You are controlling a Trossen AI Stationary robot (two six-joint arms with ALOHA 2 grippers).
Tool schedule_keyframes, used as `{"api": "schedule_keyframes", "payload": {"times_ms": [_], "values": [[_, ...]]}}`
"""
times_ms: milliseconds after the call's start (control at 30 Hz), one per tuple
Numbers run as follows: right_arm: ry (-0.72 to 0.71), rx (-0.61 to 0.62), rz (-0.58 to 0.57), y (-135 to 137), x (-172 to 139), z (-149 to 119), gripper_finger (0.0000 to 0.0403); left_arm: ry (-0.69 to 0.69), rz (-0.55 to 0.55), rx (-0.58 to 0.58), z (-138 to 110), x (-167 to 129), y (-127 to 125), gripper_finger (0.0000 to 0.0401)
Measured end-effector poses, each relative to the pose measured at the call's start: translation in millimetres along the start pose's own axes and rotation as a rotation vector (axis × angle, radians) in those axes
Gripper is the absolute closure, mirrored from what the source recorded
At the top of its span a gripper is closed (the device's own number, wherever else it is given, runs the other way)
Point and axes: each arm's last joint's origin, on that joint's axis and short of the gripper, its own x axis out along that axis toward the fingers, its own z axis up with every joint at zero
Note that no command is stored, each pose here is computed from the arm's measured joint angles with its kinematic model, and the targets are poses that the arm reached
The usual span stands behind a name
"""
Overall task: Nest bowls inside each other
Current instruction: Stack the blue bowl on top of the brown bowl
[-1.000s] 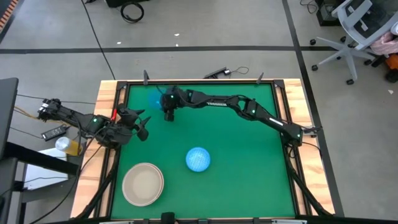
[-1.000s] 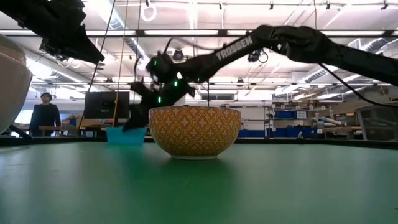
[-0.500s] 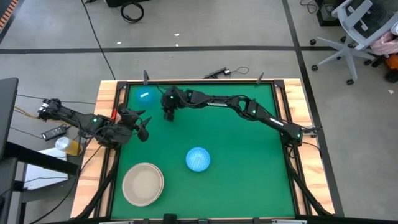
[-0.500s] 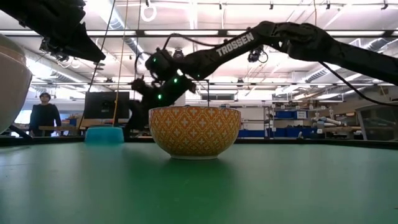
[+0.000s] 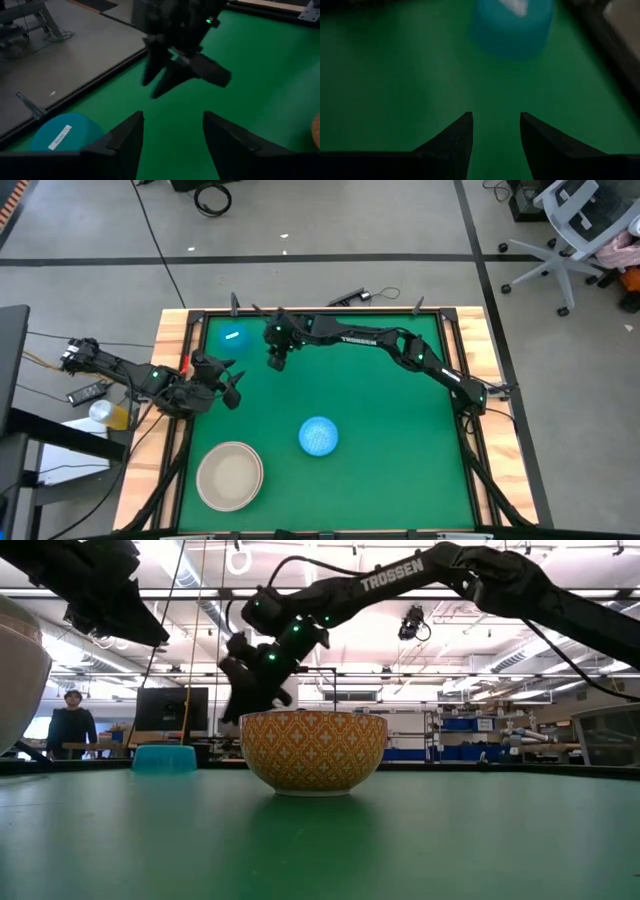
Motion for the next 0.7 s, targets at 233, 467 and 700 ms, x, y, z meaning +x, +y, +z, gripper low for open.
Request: {"api": "schedule_keyframes", "payload": {"times_ms": [233, 467, 700], "values": [[0.179, -0.019, 0.0, -1, -11, -13, 0.0235, 0.016, 0.041, -0.007, -2, 7, -6, 0.0196], [0.247, -0.055, 0.078, 29, -23, -20, 0.0235, 0.098, 0.095, -0.007, -4, 24, -6, 0.0196], [0.167, -0.119, 0.055, 62, -92, -13, 0.0235, 0.158, 0.113, 0.048, -2, 34, -1, 0.0196]]}}
